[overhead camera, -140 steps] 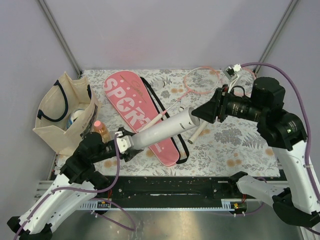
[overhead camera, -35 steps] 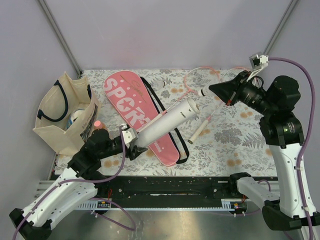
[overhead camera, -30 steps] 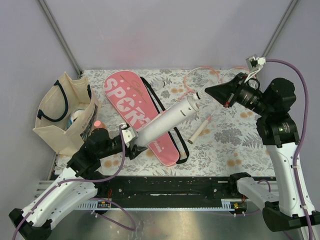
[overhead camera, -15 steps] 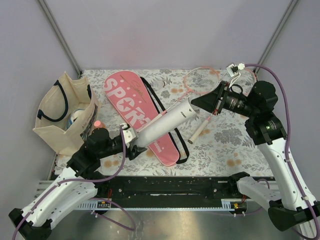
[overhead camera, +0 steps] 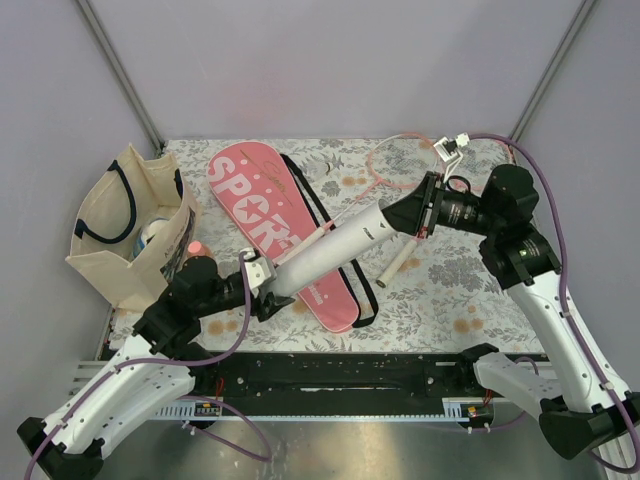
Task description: Pack up the badminton gear
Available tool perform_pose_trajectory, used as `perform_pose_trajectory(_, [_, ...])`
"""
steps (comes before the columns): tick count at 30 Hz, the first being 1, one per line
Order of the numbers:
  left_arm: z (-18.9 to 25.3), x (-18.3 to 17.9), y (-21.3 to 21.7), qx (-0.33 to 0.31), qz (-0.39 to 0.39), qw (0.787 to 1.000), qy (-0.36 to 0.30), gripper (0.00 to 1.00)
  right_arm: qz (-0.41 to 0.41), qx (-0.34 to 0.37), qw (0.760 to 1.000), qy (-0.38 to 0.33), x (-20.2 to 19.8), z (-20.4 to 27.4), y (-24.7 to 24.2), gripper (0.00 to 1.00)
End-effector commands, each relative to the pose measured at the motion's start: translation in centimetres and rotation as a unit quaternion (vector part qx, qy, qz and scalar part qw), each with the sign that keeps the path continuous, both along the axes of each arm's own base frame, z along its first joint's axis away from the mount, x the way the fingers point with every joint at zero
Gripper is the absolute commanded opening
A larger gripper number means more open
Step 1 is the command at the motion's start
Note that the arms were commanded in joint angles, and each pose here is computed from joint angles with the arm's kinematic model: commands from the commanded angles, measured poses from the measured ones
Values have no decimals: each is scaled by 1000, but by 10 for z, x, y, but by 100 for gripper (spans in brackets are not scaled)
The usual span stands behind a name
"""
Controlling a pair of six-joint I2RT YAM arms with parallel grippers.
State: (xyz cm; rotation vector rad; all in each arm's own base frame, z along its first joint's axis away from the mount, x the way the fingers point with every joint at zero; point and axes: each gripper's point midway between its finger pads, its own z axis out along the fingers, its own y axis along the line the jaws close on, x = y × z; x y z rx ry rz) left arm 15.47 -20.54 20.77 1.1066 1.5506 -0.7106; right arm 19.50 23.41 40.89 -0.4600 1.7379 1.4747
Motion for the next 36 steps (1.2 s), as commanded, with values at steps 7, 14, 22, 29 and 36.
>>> perform_pose_trajectory(7, [52, 1, -10, -55, -29, 994, -88, 48, 48, -11, 999, 22, -6, -11, 12, 22])
perform_pose_trajectory(14, [50, 3, -8, -60, -14, 995, -79, 49, -13, 3, 1000, 8, -3, 24, 1, 64])
perform_pose_trajectory(22, [55, 1, -5, -80, -2, 994, -72, 48, -108, 25, 993, -39, -5, 64, -25, 95])
perform_pose_trajectory(29, [83, -2, -12, -154, 10, 988, -23, 47, -164, 72, 977, -119, -17, 81, -46, 99])
perform_pose_trajectory(36, [120, -5, -37, -252, -26, 967, 41, 47, -120, 161, 968, -152, -18, 59, -32, 99])
